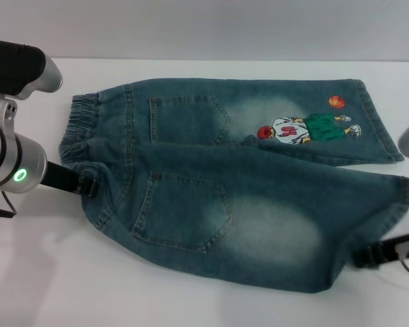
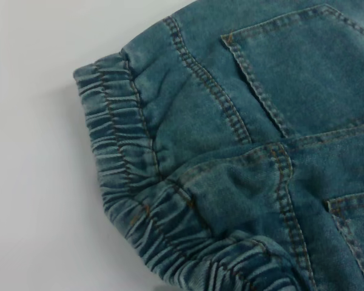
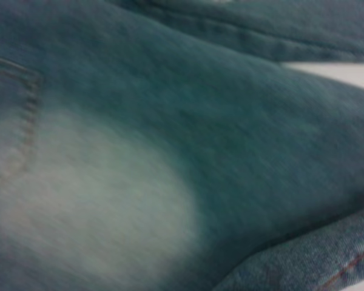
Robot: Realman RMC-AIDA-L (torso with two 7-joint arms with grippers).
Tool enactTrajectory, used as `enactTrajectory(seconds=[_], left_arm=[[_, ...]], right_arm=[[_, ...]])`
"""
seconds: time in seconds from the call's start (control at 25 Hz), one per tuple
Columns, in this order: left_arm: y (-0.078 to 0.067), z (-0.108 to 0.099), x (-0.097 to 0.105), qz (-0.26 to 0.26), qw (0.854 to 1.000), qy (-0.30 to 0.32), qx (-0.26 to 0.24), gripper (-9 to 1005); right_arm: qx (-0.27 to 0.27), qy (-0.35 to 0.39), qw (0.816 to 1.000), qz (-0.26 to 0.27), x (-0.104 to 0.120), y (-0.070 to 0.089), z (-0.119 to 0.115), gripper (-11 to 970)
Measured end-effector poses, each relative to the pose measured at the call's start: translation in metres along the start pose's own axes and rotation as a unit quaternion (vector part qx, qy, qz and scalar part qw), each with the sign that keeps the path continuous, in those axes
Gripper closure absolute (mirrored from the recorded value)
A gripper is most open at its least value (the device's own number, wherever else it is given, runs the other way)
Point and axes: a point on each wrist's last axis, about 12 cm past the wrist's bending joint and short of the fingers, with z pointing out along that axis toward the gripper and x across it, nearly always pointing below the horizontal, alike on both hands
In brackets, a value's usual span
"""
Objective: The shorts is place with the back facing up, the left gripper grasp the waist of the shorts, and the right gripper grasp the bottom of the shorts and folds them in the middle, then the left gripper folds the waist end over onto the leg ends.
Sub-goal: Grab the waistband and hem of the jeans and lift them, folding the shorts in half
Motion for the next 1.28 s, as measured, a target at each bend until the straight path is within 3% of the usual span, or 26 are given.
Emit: enactTrajectory(seconds=[0.2,0.44,0.84,1.28], left_arm=[[0.000,0.000,-0.001,-0.001,1.000,-0.003,0.000,785],[0.001,0.000,-0.002,-0.003,1.000,-0.008,-0.001,785],[0.005,0.001,-0.001,-0.016,0.999,-0.031,-0.005,786],[0.014,0.000,0.002,-0.052,0.994,-0.099,0.000,785]], right_arm=[[-0.020,-0.017,0.999,-0.025,-0.011,0.009,0.001,749],[-0.044,-0.036,0.998,-0.036,-0.016,0.013,0.004,957],[-0.081,-0.089,0.991,-0.051,-0.021,0.018,0.004,959],[-0.061,-0.242,0.965,-0.083,-0.040,0.008,-0.005,960]])
